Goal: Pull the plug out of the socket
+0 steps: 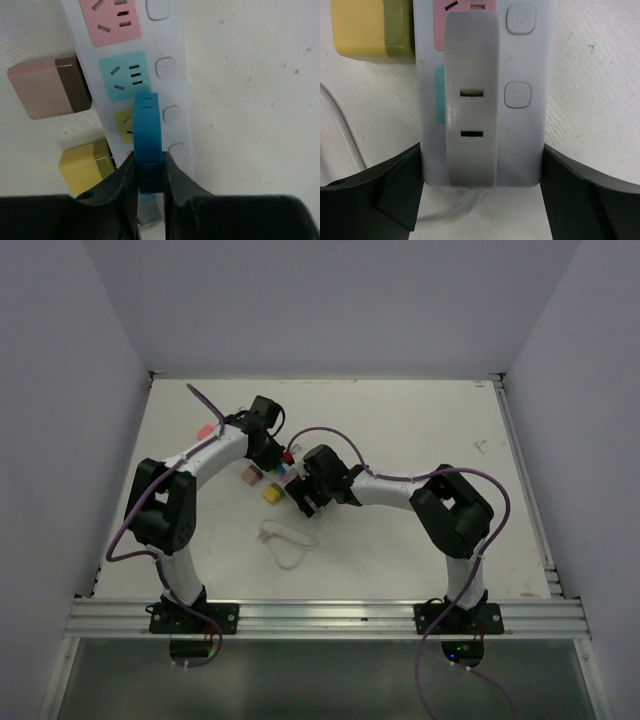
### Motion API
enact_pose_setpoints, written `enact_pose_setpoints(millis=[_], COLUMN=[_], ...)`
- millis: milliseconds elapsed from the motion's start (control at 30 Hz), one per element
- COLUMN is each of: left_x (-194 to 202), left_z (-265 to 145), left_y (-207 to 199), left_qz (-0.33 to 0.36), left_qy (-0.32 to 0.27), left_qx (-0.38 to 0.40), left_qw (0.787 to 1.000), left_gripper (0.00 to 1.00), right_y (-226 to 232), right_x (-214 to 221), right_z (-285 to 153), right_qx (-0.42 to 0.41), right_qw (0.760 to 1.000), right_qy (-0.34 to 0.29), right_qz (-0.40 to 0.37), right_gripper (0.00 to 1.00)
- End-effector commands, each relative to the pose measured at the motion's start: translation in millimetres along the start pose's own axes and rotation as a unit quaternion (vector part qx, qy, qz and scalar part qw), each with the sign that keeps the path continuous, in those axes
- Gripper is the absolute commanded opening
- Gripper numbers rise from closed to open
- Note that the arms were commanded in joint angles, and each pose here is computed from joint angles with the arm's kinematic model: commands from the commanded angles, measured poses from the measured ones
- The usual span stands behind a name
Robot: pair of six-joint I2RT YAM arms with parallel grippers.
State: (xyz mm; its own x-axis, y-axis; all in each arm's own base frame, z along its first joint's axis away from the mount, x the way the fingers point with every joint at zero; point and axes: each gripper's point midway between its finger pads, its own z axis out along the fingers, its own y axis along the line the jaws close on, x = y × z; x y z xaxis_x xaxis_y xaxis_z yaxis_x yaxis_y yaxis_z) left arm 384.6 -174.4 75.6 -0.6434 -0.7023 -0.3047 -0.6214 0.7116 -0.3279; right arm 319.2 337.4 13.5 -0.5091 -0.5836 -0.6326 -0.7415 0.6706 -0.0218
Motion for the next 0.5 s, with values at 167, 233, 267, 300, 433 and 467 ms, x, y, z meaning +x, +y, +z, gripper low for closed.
enact_pose_setpoints(millis=[167, 233, 267, 300, 433, 467], left_x=[-25.3, -28.6, -32.5, -34.7, -44.4, -48.4], left_z=[-18.7, -20.3, -22.0, -23.1, -27.0, -28.0], left_y=[-33.9, -35.1, -39.5, -40.3, -45.2, -46.7], left_qz=[-0.018, -0.021, -0.023, -0.025, -0.032, -0.035], left_qy=[-0.017, -0.018, -0.021, -0.022, -0.026, -0.026], left_qx=[0.021, 0.018, 0.022, 0.022, 0.029, 0.032], left_qw=[0.999, 0.999, 0.999, 0.999, 0.999, 0.999], left_gripper=[0.00, 0.00, 0.00, 0.00, 0.00, 0.00], right_y=[1.2, 3.4, 3.2, 4.6, 6.9, 7.7], right_x=[130.4, 136.2, 136.6, 137.5, 140.5, 142.9], right_z=[12.1, 14.6, 15.4, 15.9, 19.0, 18.7], right_qx=[-0.012, -0.012, -0.011, -0.011, -0.014, -0.016], right_qw=[0.974, 0.971, 0.970, 0.969, 0.966, 0.965], right_qy=[0.221, 0.234, 0.239, 0.241, 0.252, 0.258], right_qz=[-0.039, -0.046, -0.048, -0.050, -0.052, -0.054], right_gripper=[0.00, 0.00, 0.00, 0.00, 0.00, 0.00])
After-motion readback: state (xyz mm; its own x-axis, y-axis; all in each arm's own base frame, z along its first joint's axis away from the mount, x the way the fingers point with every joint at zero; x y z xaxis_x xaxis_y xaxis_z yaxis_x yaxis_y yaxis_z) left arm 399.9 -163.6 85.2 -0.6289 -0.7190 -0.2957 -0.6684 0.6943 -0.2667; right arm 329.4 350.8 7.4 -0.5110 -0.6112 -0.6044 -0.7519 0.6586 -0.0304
